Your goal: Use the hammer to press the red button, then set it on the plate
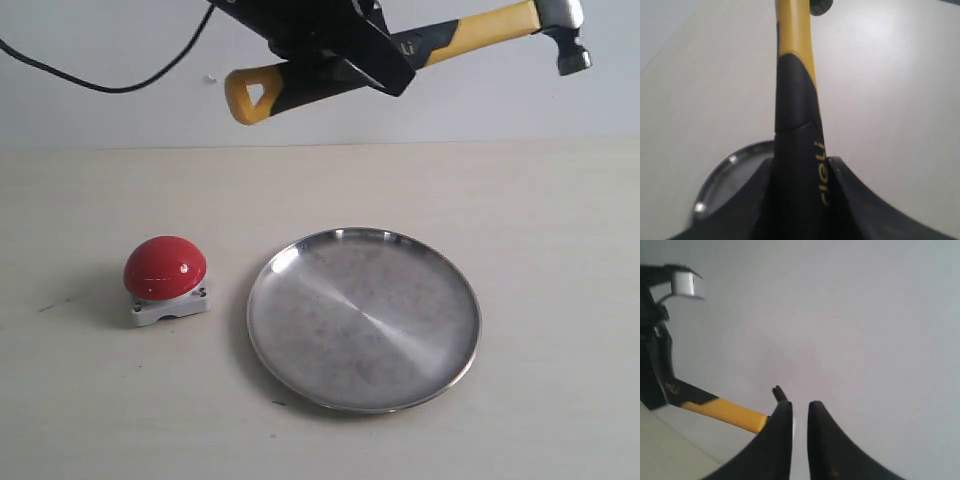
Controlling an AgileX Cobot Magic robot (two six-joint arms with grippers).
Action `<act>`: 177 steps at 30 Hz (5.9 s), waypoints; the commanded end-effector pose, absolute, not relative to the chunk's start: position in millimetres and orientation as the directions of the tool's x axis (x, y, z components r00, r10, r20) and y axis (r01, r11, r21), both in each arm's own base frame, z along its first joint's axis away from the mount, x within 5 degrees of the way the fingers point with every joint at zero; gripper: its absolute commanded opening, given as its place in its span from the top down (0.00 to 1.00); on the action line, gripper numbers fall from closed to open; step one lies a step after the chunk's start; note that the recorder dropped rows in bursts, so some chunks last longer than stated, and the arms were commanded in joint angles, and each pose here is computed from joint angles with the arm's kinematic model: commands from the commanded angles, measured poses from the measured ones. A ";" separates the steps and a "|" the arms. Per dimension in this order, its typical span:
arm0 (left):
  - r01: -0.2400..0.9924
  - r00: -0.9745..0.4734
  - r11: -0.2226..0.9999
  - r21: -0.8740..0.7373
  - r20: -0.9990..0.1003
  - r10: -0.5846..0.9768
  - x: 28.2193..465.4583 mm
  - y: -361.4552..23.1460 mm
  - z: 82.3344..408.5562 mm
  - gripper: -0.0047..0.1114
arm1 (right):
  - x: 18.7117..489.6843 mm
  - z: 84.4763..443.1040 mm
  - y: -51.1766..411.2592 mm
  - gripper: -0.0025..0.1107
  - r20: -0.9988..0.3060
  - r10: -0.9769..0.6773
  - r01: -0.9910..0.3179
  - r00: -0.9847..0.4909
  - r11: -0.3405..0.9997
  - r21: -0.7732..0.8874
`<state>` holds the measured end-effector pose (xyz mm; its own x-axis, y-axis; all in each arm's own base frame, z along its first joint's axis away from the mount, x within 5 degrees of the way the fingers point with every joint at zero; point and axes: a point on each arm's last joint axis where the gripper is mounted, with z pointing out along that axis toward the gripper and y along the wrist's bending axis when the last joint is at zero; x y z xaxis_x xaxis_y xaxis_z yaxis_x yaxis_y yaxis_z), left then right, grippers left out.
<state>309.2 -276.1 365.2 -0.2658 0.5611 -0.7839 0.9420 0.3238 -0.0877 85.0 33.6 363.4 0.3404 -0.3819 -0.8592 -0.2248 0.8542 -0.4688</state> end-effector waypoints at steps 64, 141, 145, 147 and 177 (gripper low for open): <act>0.317 -0.458 0.948 0.020 -0.872 0.172 152.3 -48.9 219.2 0.96 | 76.8 262.8 61.4 0.98 -0.979 0.094 -0.601 -0.183 0.777 0.187; 0.289 -0.291 0.952 -0.102 -0.957 -0.015 144.4 -47.7 273.5 0.96 | 76.4 262.9 61.9 0.98 -0.974 0.111 -0.603 -0.197 0.770 0.209; 0.255 -0.282 0.950 -0.181 -0.953 -0.106 145.2 -46.7 276.5 0.96 | 76.4 262.9 61.9 0.98 -0.974 0.111 -0.603 -0.197 0.770 0.209; 0.245 -0.254 0.947 -0.207 -0.957 -0.143 145.9 -46.7 279.7 0.96 | 76.4 262.9 61.9 0.98 -0.974 0.111 -0.603 -0.197 0.770 0.209; 0.558 -0.306 0.756 -0.342 -0.932 -0.195 175.0 -145.6 244.1 0.96 | 76.5 262.9 61.9 0.98 -0.974 0.111 -0.602 -0.197 0.770 0.209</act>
